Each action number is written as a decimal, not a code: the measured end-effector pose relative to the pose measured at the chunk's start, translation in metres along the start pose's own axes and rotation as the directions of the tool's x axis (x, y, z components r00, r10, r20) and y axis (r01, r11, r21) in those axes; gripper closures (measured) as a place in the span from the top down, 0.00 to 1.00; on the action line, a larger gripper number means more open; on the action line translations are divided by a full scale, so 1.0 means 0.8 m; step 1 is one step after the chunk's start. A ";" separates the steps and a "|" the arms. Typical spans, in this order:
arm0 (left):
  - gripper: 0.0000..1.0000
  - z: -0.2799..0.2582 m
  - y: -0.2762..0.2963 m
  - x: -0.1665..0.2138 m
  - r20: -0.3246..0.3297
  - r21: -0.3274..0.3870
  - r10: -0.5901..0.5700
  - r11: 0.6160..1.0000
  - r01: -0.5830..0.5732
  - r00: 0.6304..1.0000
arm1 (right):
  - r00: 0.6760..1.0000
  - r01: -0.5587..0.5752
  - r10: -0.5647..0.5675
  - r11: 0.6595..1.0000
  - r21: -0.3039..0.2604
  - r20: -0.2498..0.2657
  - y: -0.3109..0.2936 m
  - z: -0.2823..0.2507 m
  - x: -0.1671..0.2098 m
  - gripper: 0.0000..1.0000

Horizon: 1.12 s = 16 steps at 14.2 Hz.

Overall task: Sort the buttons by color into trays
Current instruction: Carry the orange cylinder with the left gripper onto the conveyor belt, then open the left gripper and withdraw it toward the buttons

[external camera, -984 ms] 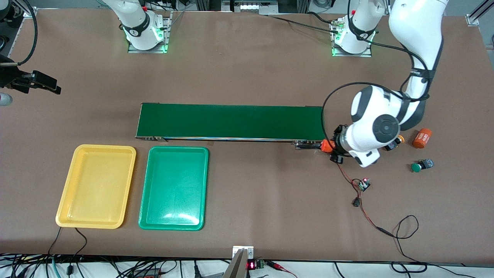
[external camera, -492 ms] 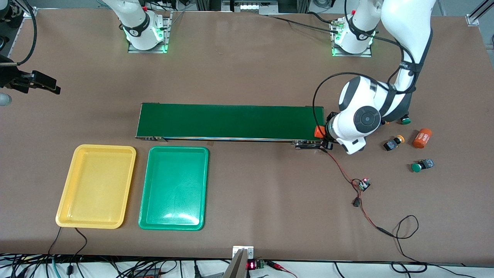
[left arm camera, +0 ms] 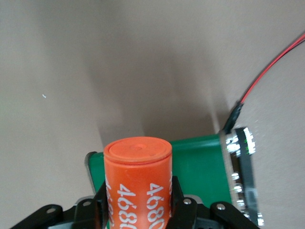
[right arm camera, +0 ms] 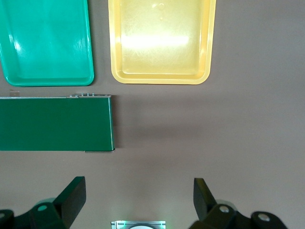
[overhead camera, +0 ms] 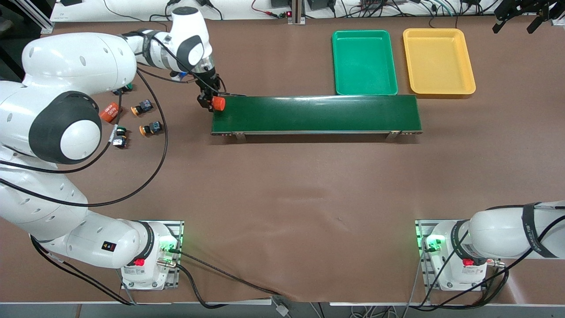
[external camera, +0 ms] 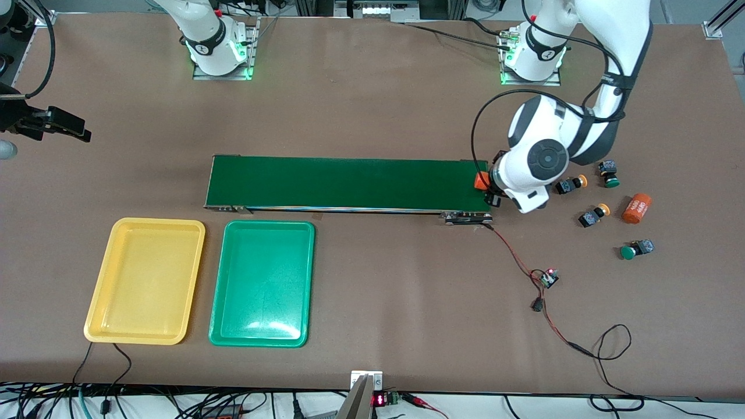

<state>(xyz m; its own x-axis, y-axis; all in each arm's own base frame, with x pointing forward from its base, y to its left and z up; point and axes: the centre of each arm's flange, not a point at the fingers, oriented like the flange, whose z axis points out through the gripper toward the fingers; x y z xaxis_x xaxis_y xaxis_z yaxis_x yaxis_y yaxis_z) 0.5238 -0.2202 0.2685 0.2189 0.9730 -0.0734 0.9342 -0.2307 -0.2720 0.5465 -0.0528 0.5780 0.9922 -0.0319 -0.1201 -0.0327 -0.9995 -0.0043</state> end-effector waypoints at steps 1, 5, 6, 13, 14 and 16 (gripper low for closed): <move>0.50 0.008 -0.001 -0.008 -0.004 0.006 0.009 1.000 -0.009 1.000 | 1.000 0.000 0.000 1.000 0.000 0.000 0.000 0.000 0.000 1.00; 0.50 0.037 0.001 -0.037 -0.014 0.004 0.035 0.999 -0.035 0.999 | 1.000 0.000 0.000 1.000 0.000 0.000 0.000 0.000 0.000 1.00; 0.50 0.040 0.001 -0.040 -0.015 0.002 0.038 0.999 -0.038 0.999 | 1.000 0.000 0.000 1.000 0.000 0.000 0.000 0.000 0.000 1.00; 0.81 0.031 0.008 -0.036 -0.012 -0.028 0.031 0.999 -0.031 0.999 | 1.000 0.000 0.000 1.000 0.000 0.001 0.000 0.000 0.000 1.00; 0.89 0.029 0.009 -0.036 -0.012 -0.032 0.031 0.999 -0.031 0.999 | 1.000 0.000 0.000 1.000 0.000 0.001 0.000 0.000 0.000 1.00; 1.00 0.024 0.012 -0.035 -0.010 -0.040 0.030 0.999 -0.031 0.999 | 1.000 0.000 0.000 1.000 0.000 0.001 0.000 0.000 0.000 1.00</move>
<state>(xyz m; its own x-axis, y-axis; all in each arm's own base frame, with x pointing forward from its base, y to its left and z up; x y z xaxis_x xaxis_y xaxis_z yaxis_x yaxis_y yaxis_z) 0.5215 -0.2496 0.2495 0.2501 0.9656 -0.0715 0.9376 -0.2599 -0.2308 0.5466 -0.0531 0.5778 0.9922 -0.0324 -0.1207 -0.0332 -0.9994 -0.0044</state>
